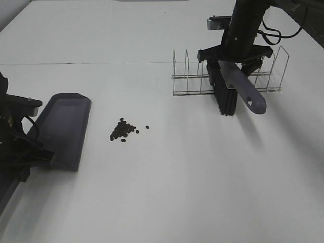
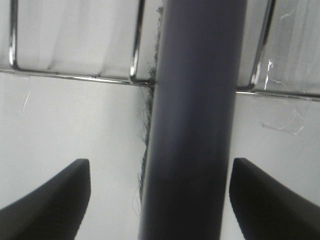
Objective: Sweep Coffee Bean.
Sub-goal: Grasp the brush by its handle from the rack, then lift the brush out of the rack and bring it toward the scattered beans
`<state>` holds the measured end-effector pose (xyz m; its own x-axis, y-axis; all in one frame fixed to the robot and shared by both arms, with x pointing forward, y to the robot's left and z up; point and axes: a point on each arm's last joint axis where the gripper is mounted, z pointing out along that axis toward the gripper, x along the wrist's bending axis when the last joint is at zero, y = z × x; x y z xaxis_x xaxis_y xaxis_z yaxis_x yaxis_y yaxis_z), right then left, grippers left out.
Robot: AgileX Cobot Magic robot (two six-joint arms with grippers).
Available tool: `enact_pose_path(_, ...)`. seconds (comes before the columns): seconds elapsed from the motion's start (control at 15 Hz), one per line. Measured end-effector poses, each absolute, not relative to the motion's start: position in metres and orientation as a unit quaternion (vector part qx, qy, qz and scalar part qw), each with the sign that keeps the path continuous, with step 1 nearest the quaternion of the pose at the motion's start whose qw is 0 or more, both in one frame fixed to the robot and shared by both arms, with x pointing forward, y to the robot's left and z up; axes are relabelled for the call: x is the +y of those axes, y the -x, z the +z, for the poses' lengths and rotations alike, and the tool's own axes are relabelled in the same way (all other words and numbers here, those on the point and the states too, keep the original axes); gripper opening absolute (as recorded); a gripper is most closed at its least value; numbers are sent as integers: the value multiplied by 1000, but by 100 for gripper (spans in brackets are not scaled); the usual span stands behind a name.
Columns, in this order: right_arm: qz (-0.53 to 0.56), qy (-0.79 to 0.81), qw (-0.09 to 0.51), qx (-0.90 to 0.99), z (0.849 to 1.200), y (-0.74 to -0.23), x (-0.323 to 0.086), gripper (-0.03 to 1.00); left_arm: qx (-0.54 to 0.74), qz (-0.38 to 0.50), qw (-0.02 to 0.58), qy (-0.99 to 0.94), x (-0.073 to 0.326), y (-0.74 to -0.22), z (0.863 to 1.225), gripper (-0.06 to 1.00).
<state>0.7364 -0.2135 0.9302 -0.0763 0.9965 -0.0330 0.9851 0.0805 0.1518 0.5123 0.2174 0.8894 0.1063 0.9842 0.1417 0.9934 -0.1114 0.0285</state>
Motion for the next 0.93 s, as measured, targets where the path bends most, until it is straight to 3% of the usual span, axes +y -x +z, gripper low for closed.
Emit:
enact_pose_path(0.13, 45, -677, 64, 732, 930, -736, -213, 72, -666, -62, 37, 743, 217, -512, 889, 34)
enact_pose_path(0.27, 45, -677, 64, 732, 930, -736, -213, 63, -666, -62, 37, 743, 217, -512, 889, 34)
enact_pose_path(0.4, 41, -678, 68, 731, 930, -737, -214, 36, -666, -62, 37, 743, 217, -512, 889, 34)
enact_pose_path(0.93, 43, -678, 68, 730, 932, -737, -217, 37, -666, -62, 37, 743, 217, -512, 889, 34)
